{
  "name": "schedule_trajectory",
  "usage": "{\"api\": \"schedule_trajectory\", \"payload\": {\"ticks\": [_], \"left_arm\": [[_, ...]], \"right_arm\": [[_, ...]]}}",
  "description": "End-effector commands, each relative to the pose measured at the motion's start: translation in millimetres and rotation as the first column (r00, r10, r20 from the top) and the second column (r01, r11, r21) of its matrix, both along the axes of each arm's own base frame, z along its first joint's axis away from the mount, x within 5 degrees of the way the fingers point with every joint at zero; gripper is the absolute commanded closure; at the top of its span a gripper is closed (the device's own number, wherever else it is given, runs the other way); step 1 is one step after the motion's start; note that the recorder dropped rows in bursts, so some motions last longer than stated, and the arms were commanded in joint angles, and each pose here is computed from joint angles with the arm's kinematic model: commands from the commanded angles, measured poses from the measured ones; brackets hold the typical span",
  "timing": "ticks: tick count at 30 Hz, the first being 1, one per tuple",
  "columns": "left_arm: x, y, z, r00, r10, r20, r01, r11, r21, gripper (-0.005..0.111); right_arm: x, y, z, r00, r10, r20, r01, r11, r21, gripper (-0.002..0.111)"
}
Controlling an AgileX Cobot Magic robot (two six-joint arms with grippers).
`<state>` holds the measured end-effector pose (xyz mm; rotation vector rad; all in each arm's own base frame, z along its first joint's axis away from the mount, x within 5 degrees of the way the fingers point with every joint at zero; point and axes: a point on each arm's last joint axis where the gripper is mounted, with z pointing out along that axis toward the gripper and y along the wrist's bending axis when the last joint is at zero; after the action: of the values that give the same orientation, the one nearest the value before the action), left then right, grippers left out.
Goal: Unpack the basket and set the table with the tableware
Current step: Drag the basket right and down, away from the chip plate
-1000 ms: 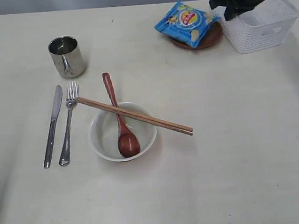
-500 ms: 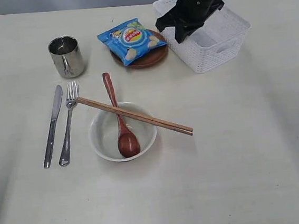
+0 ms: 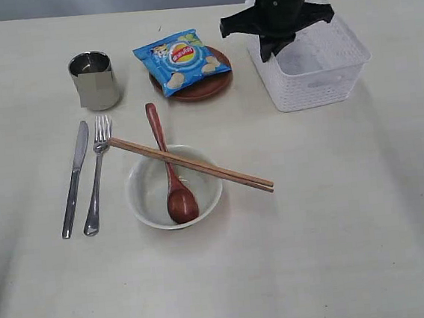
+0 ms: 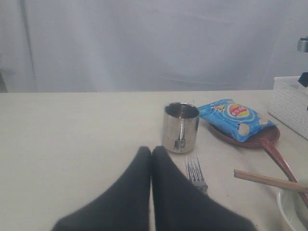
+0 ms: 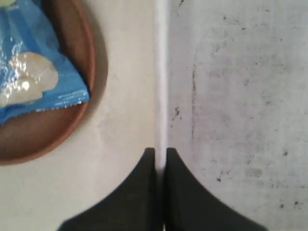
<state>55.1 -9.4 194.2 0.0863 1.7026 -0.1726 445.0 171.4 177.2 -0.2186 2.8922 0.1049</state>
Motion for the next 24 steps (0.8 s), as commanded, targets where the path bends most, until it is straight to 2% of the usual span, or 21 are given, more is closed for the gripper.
{"api": "schedule_trajectory", "payload": {"ticks": [1, 7, 13, 19, 24], "left_arm": [[-0.1, -0.1, -0.2, 1.000, -0.001, 0.006, 0.001, 1.000, -0.005, 0.107], [-0.1, -0.1, -0.2, 1.000, -0.001, 0.006, 0.001, 1.000, -0.005, 0.107], [-0.1, -0.1, -0.2, 1.000, -0.001, 0.006, 0.001, 1.000, -0.005, 0.107], [-0.1, -0.1, -0.2, 1.000, -0.001, 0.006, 0.001, 1.000, -0.005, 0.107], [-0.1, -0.1, -0.2, 1.000, -0.001, 0.006, 0.001, 1.000, -0.005, 0.107]], "right_arm": [[4.4, 5.1, 5.2, 0.994, -0.092, 0.061, 0.089, 0.994, 0.059, 0.109], [5.9, 5.8, 5.8, 0.982, -0.175, 0.064, 0.169, 0.981, 0.094, 0.109], [5.3, 5.6, 4.7, 0.980, -0.195, 0.052, 0.189, 0.977, 0.094, 0.109], [2.5, 11.5, 4.8, 0.976, -0.219, 0.001, 0.216, 0.963, 0.160, 0.109], [1.7, 12.6, 4.7, 0.969, -0.245, -0.013, 0.244, 0.955, 0.168, 0.109]]}}
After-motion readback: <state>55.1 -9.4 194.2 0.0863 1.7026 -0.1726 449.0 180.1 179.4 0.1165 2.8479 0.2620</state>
